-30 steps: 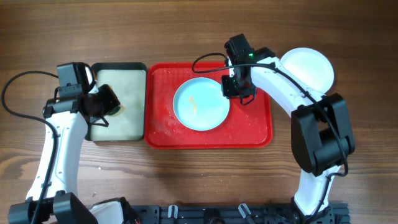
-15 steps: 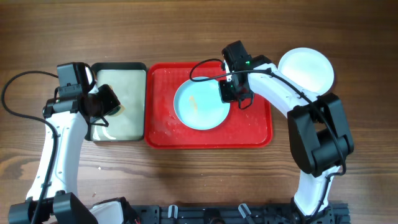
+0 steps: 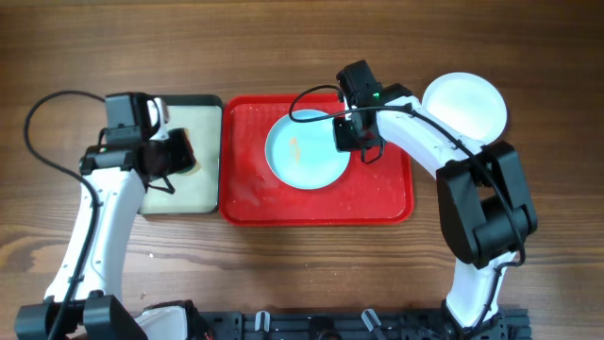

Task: Clean dirty plates on tray and stack at the side
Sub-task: 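Lift the sponge from the black tray with the left gripper, then move the sponge onto the light-blue plate held by the right gripper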

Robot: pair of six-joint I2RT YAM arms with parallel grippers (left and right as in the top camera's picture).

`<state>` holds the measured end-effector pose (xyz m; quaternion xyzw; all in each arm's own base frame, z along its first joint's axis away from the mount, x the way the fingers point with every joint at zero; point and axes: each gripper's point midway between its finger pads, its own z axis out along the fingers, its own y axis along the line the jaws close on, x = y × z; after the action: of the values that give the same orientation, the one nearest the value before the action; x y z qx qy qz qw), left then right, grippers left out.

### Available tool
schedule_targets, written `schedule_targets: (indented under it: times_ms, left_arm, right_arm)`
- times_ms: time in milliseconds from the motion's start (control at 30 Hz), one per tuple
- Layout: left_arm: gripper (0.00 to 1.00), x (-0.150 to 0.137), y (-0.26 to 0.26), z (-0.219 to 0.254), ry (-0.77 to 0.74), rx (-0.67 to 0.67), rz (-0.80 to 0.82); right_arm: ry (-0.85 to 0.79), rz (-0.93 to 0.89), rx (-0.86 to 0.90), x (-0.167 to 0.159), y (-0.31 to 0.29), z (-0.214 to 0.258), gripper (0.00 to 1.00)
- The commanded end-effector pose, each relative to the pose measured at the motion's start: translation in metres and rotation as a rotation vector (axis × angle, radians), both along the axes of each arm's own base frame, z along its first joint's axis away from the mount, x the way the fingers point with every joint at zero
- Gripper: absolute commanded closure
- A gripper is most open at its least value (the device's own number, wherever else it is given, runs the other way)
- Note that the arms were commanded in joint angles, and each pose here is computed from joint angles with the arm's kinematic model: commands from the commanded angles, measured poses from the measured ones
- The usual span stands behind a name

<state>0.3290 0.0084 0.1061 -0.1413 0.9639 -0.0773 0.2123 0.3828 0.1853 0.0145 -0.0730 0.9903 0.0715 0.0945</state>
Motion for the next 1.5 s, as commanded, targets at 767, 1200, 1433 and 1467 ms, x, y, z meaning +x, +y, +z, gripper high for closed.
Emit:
schedule_targets:
  times_ms: [767, 1200, 1433, 1467]
  left_arm:
    - [0.96, 0.048, -0.169, 0.007, -0.012, -0.071, -0.5]
    - [0.96, 0.048, -0.18, -0.007, 0.023, -0.091, -0.478]
    - [0.96, 0.049, -0.18, -0.015, 0.039, -0.096, -0.46]
    - [0.96, 0.05, -0.18, -0.015, 0.037, -0.096, -0.46]
  right_arm:
    - [0.006, 0.14, 0.168, -0.003, 0.018, 0.014, 0.85]
    - [0.06, 0.156, 0.435, -0.002, 0.015, 0.031, 0.75]
    - [0.083, 0.076, 0.451, -0.012, 0.013, 0.006, 0.78]
    - [0.085, 0.061, 0.459, -0.012, 0.014, 0.004, 0.81]
